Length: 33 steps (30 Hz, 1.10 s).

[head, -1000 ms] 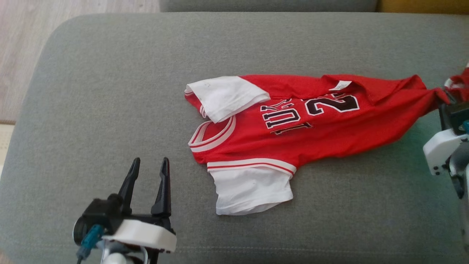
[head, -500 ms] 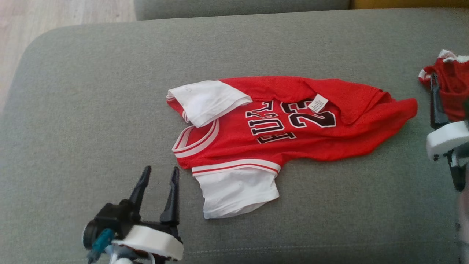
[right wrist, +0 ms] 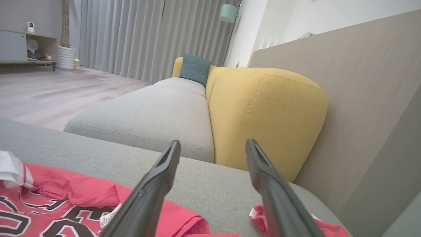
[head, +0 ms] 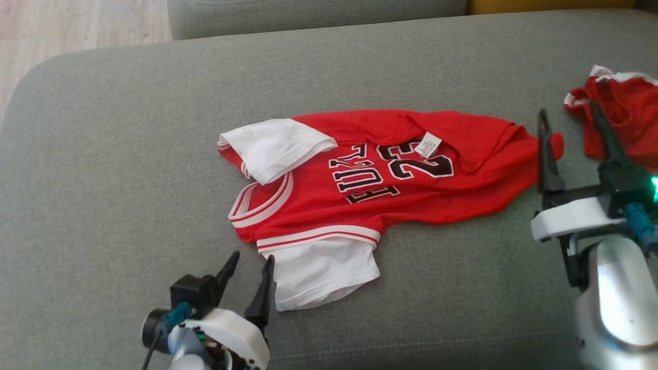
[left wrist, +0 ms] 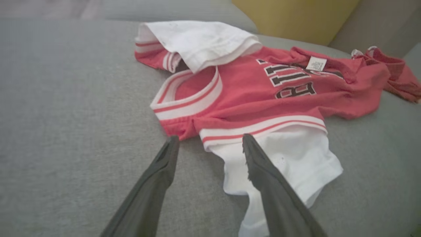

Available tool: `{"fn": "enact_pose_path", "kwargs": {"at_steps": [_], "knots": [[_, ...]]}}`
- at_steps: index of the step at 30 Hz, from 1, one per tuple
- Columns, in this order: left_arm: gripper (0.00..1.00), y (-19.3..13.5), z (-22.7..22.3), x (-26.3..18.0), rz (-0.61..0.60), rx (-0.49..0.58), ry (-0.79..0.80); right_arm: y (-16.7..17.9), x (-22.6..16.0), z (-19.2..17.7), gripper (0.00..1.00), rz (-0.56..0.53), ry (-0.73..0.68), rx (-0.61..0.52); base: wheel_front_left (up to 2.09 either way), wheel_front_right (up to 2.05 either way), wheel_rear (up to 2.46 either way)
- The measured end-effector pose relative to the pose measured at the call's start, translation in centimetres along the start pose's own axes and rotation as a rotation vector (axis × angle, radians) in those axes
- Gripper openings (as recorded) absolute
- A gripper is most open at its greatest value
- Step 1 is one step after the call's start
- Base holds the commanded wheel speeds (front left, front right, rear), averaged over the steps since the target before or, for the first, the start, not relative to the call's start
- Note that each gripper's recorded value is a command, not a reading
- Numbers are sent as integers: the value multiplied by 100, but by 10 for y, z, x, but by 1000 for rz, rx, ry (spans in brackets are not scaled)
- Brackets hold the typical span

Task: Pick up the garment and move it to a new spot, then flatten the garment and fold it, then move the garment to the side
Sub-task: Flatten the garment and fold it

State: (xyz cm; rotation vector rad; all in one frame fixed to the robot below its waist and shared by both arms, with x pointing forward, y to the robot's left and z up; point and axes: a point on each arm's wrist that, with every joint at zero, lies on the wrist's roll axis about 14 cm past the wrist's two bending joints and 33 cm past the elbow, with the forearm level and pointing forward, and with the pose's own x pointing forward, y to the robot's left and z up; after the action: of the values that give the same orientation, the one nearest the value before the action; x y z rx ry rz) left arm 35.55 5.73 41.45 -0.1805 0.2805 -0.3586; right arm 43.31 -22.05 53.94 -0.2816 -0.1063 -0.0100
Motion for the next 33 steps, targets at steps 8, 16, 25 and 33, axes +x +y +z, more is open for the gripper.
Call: {"fn": "enact_pose_path", "kwargs": {"at_steps": [8,16,25,33], "knots": [[100,-2,-27,14,-23,-29,124,5,-12,-12,100,2,25,24,0,0,0],[41,-2,-36,36,-33,-30,166,-6,-17,-18,100,-36,35,37,0,0,0],[0,13,-17,47,26,-18,80,-35,-28,-24,100,-135,41,69,0,0,0],[0,78,58,46,224,85,-142,-8,-44,-47,100,-76,111,133,0,0,0]]}}
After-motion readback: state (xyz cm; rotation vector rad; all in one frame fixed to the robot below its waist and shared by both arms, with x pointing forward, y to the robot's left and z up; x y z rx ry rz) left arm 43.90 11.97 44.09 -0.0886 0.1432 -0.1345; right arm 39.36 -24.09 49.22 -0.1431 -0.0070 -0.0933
